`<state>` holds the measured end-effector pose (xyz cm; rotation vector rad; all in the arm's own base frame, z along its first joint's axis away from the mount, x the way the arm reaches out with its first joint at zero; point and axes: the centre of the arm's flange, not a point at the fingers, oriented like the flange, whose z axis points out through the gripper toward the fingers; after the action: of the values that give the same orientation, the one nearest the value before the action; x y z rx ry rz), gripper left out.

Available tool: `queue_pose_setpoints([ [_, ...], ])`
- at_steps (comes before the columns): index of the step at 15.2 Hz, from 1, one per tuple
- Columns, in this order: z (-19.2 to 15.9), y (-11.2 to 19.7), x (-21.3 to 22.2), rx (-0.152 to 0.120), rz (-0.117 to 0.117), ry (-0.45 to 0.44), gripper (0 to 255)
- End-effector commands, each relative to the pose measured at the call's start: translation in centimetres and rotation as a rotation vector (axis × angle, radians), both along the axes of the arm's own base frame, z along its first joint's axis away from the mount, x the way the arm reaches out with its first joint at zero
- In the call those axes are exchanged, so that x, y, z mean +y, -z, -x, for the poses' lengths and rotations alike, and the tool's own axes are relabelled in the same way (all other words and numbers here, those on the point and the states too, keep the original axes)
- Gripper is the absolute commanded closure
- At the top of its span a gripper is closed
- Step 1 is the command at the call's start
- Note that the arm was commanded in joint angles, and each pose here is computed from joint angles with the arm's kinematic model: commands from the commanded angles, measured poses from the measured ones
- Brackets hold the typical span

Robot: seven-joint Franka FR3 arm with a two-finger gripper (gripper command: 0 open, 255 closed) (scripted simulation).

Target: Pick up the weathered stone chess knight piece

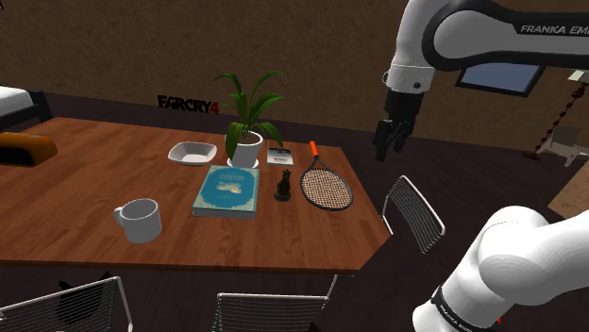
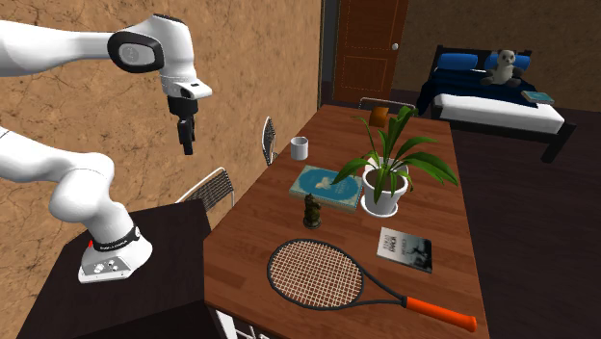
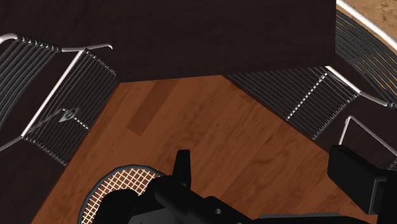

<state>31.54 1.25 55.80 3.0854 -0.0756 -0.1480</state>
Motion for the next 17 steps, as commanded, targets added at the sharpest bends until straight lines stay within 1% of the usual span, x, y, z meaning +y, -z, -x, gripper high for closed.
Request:
queue_pose_setpoints([
  [1,0.0,0.0,0.0,0.0,0.0,0.0,0],
  [17,-16.6,12.2,-1.2,-0.041,0.032,0.036,0],
])
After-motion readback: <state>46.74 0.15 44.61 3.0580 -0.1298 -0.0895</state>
